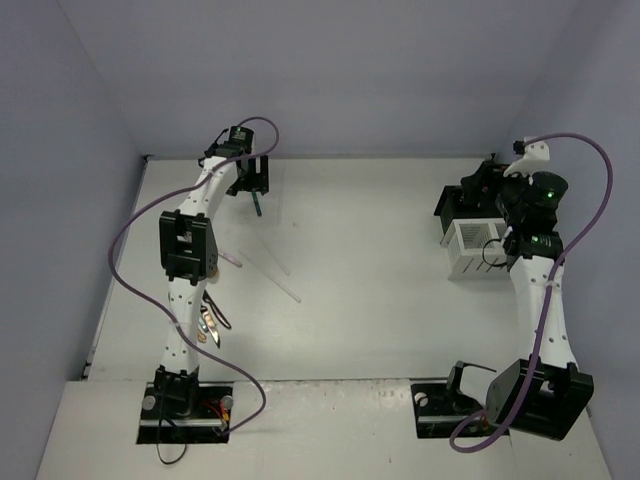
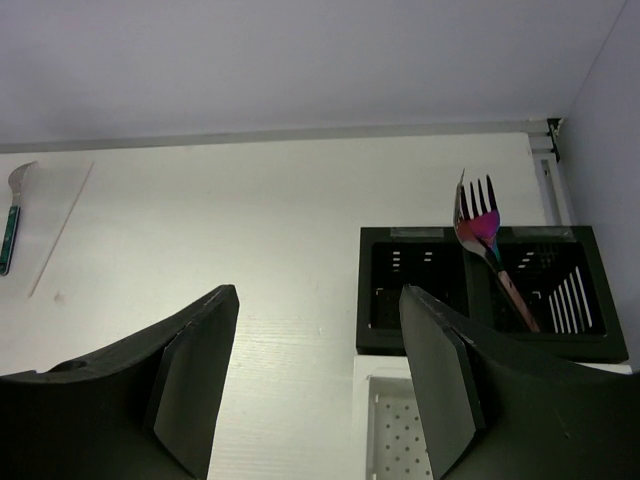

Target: Sort the eating utensils into containers

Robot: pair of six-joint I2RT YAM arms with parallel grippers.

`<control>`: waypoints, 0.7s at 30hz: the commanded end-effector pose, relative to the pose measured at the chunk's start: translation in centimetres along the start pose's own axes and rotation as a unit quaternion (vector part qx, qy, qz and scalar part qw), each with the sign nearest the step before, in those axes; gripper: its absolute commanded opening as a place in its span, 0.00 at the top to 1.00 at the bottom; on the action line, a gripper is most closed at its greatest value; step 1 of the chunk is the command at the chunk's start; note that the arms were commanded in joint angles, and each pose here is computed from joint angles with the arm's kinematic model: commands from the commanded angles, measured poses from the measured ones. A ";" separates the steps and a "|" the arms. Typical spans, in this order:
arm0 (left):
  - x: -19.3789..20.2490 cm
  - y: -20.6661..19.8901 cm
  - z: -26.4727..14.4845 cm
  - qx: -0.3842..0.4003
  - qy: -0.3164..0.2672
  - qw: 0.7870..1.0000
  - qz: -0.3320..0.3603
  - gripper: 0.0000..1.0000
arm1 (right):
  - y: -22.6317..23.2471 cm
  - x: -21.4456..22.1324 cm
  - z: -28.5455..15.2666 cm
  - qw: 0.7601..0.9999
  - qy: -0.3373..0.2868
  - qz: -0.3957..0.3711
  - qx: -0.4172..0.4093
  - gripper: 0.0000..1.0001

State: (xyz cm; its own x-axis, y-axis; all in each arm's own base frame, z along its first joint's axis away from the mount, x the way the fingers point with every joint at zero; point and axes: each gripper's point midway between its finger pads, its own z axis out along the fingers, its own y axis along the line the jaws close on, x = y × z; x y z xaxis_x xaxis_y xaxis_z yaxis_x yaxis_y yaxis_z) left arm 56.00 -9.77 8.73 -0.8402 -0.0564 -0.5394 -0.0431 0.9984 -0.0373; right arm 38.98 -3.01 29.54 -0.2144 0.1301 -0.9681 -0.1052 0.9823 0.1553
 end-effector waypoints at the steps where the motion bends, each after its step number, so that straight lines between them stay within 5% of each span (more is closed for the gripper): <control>1: -3.7 0.4 -0.9 -0.022 -0.057 0.997 -0.046 0.16 | 0.4 -1.9 -0.1 1.000 -0.029 -0.005 0.001 0.37; 8: -3.7 1.1 1.9 -0.059 -0.062 0.995 -0.060 0.17 | 0.5 -1.9 0.4 1.000 -0.026 -0.002 0.003 0.37; 21: 1.0 -0.3 2.2 -0.043 0.001 0.996 -0.077 0.43 | 0.8 -1.9 0.9 1.000 -0.023 -0.004 0.001 0.37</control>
State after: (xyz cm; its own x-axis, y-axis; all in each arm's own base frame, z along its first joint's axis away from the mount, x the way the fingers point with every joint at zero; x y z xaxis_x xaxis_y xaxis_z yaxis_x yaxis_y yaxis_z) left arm 57.91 -9.19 3.63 -0.8254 -0.1714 -0.5378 -0.2036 0.9791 0.0003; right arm 39.39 -2.56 27.82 -0.2686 0.1446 -0.9523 -0.0865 0.9811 0.1734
